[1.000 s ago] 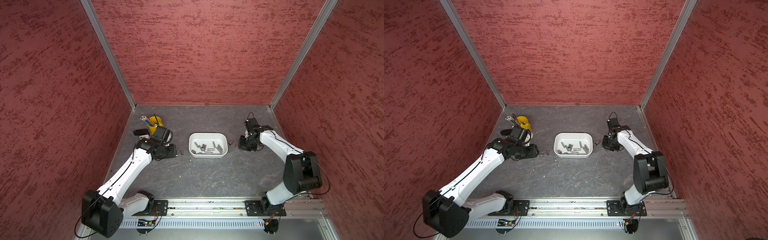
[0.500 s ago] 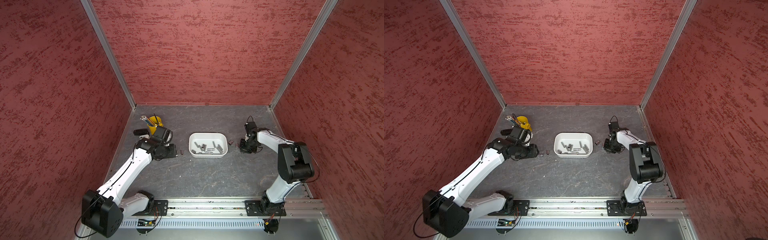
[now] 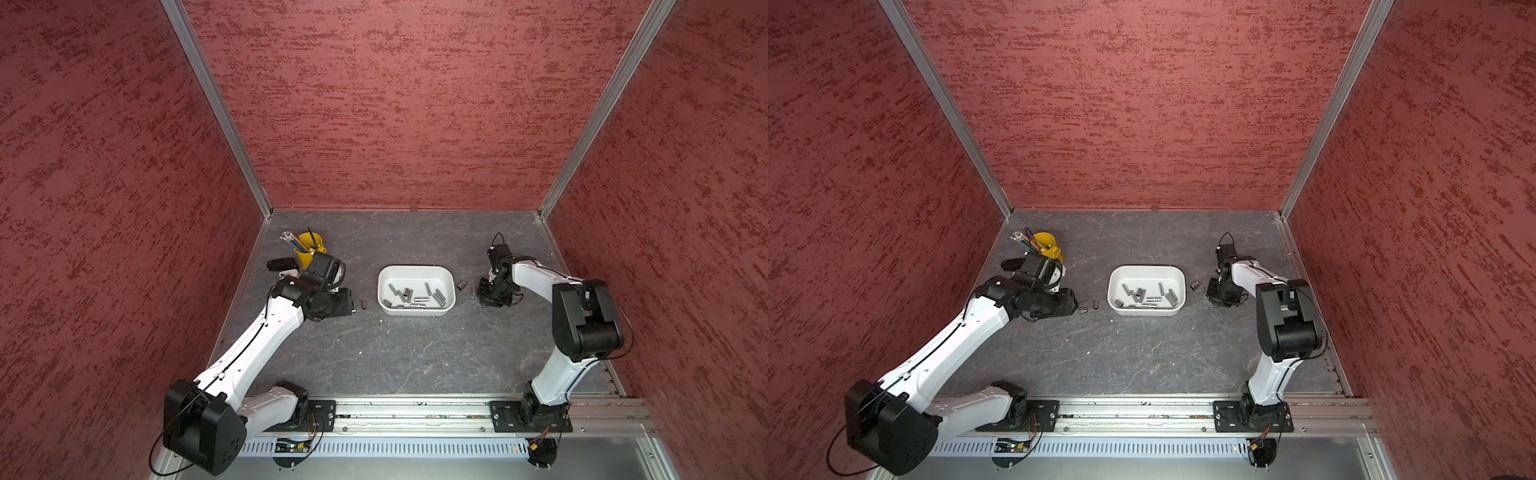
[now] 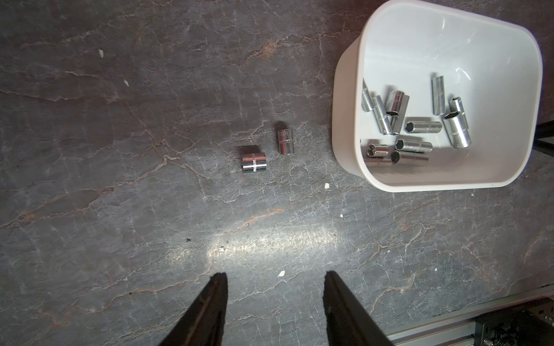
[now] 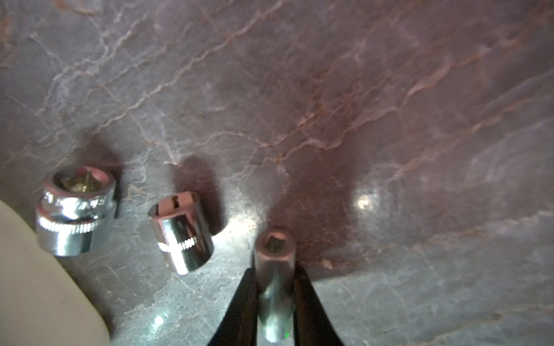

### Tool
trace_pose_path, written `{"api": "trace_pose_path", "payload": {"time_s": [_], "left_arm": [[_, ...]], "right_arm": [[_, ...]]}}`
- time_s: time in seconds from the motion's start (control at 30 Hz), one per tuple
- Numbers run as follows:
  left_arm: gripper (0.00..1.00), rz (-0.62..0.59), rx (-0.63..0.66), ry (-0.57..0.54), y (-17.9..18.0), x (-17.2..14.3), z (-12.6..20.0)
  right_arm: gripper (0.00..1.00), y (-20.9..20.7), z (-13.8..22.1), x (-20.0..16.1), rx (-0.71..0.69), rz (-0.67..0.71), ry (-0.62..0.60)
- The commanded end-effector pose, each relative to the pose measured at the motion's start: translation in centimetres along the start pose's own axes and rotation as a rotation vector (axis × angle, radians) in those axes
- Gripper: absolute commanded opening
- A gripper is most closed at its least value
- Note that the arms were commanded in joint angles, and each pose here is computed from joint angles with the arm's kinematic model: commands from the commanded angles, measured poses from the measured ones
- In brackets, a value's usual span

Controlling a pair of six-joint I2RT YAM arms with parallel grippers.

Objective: Take out the socket from the storage box
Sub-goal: Place the socket head at the center of the board.

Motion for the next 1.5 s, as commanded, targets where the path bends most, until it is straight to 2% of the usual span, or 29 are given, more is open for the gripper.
{"api": "trace_pose_path", "payload": {"time_s": [0.0, 0.33, 0.47, 0.6, 0.7, 0.93, 1.13, 1.27, 1.47], "left_arm": [[0.55, -0.013, 0.01, -0.013, 0.1, 0.2, -0.1], [0.55, -0.017, -0.015, -0.003, -0.4, 0.3, -0.2], [0.55, -0.034, -0.021, -0.013, -1.1, 0.7, 0.8], [0.55, -0.068, -0.064, -0.026, -3.6, 1.5, 2.1], [0.55, -0.116, -0.067, -0.032, -6.7, 2.1, 2.0], [0.53, -0.167, -0.057, 0.014, -16.5, 4.2, -3.3], [0.51, -0.185, 0.015, 0.058, -23.2, 5.9, -9.8], [0.48, -0.187, 0.082, 0.092, -25.0, 5.9, -13.6], [0.46, -0.166, 0.155, 0.124, -25.2, 5.5, -17.2]], "right_arm": [[0.26, -0.3, 0.1, 0.9, -0.018, -0.002, -0.031], [0.33, -0.1, 1.8, 0.8, -0.007, -0.003, -0.06], [0.34, 0.0, 3.5, 0.5, 0.003, -0.003, -0.093], [0.34, -0.2, 5.4, -0.4, 0.01, -0.016, -0.148], [0.35, -0.1, 6.4, -1.4, 0.036, -0.02, -0.182], [0.34, -0.3, 7.7, -4.0, 0.105, -0.041, -0.302], [0.33, -0.3, 6.9, -5.2, 0.125, -0.036, -0.312], [0.33, -0.3, 6.5, -5.4, 0.125, -0.019, -0.305], [0.33, -0.2, 6.0, -5.3, 0.133, -0.009, -0.3]]}}
Point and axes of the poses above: each gripper's point midway between its finger pads, its own z axis back along the fingers, its own y axis along the line the jaws close on, x = y × z, the point moved 7 cm from there along z, back along the fingers, and after that the axes turned 8 degrees about z, right-handed, at the moved point
